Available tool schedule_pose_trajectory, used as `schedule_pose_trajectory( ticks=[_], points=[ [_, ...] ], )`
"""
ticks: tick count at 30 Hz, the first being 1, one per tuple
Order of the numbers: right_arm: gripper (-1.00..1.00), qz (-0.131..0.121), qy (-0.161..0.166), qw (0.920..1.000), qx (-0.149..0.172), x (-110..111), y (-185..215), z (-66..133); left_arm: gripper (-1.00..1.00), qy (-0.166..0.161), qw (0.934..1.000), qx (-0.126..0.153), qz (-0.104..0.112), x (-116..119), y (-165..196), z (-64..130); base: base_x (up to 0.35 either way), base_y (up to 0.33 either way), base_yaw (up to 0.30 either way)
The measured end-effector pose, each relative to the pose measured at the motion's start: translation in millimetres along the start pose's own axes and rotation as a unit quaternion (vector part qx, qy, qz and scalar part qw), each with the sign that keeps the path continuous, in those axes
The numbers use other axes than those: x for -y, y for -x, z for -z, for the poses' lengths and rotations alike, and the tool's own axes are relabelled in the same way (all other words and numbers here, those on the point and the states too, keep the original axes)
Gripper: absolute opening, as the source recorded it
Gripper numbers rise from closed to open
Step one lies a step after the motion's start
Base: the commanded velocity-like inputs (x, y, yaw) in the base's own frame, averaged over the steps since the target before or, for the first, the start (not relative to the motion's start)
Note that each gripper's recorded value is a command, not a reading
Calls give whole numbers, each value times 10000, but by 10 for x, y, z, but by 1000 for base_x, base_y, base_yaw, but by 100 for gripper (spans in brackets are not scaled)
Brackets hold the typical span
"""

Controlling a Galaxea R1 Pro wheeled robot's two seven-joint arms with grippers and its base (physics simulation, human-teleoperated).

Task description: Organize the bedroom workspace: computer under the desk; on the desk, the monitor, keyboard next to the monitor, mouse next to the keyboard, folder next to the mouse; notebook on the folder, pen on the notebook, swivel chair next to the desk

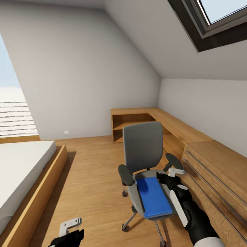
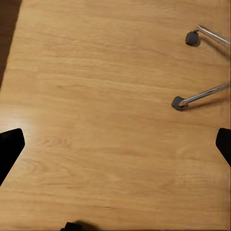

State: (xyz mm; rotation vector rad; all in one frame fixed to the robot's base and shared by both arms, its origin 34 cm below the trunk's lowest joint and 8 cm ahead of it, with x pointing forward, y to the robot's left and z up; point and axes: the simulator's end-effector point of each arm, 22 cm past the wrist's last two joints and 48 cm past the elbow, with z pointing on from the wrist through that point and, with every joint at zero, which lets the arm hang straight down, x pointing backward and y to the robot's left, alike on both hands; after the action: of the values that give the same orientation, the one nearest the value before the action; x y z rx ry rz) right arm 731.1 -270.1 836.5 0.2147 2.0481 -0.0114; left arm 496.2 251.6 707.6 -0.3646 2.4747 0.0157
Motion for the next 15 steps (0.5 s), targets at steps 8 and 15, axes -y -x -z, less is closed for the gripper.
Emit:
schedule_pose_trajectory(
  ticks=[8,15],
  points=[
    [100,60,-100,9995,-301,102,-136,-331,100,-276,9996,-70,40,304,368,-95,0,0,0],
    [100,23,-85,9990,-439,198,-139,-712,100,-613,9969,-167,458,413,516,-176,0,0,0]
  ],
)
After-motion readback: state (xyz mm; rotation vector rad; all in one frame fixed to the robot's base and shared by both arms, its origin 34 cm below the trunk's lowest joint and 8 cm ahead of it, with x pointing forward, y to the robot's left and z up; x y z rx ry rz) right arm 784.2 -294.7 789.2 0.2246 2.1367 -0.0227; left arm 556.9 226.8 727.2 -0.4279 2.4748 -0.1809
